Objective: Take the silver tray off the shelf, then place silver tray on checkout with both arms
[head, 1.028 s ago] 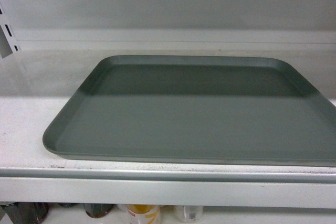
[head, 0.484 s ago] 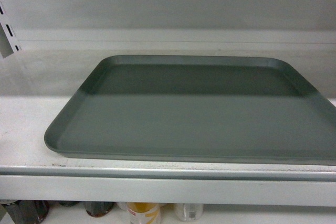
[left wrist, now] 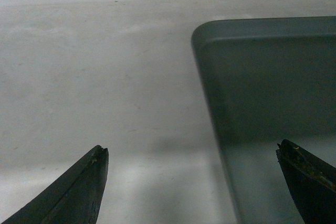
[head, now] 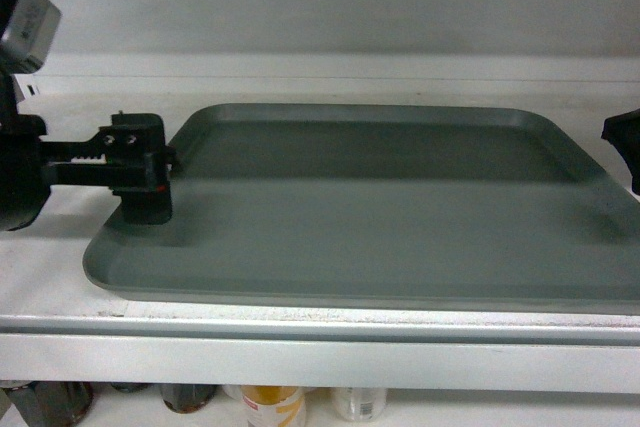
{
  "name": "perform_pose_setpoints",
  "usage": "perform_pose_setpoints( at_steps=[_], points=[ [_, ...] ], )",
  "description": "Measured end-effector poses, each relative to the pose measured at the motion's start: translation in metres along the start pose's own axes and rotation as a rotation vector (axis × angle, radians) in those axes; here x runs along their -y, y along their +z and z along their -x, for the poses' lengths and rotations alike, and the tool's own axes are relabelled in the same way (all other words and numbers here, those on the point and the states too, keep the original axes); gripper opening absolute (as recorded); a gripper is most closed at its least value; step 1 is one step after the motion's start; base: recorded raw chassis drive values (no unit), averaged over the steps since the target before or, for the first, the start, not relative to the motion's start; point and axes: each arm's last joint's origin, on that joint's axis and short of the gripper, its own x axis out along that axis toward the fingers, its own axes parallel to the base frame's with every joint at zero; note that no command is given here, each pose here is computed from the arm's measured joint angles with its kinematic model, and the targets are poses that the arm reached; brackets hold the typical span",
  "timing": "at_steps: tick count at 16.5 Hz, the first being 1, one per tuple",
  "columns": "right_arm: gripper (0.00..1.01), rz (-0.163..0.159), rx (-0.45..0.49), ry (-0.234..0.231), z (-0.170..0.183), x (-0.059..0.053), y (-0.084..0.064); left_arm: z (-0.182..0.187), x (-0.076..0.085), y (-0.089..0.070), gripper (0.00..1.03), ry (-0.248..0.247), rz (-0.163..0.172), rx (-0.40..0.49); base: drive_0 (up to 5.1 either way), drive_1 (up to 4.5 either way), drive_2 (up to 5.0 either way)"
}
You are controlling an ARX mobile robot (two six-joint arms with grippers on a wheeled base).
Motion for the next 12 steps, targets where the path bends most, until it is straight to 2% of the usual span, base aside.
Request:
perform_pose_setpoints(
  at_steps=[4,7,9,10,12],
  points=[
    [0.98,0.005,-0.123,0.006,-0.014,-0.002,-0.009,-0.013,0.01,-0.002,0.98,-0.008,-0.017,-0.061,0.0,0.0,0.0],
    [0.98,0.007,-0.17,-0.008,-0.022,-0.003,-0.017,-0.017,0.013,-0.003,0.98,-0.007,-0.023,-0.074,0.0,0.0,0.0],
    [0.98,0.004,-0.173,-0.021,-0.026,-0.005,-0.016,-0.02,0.014,-0.004,0.98,0.002,-0.024,-0.075,0.0,0.0,0.0],
    [0.88,-0.004,-0.176,-0.023,-0.028,-0.006,-0.017,-0.021,0.015,-0.004,0.92,-0.001,-0.025,-0.076,0.0,0.0,0.0],
    [0.66,-0.006,-0.173,-0.022,-0.031,-0.009,-0.017,-0.023,0.016,-0.006,0.7,-0.006,-0.023,-0.071,0.0,0.0,0.0]
  ],
)
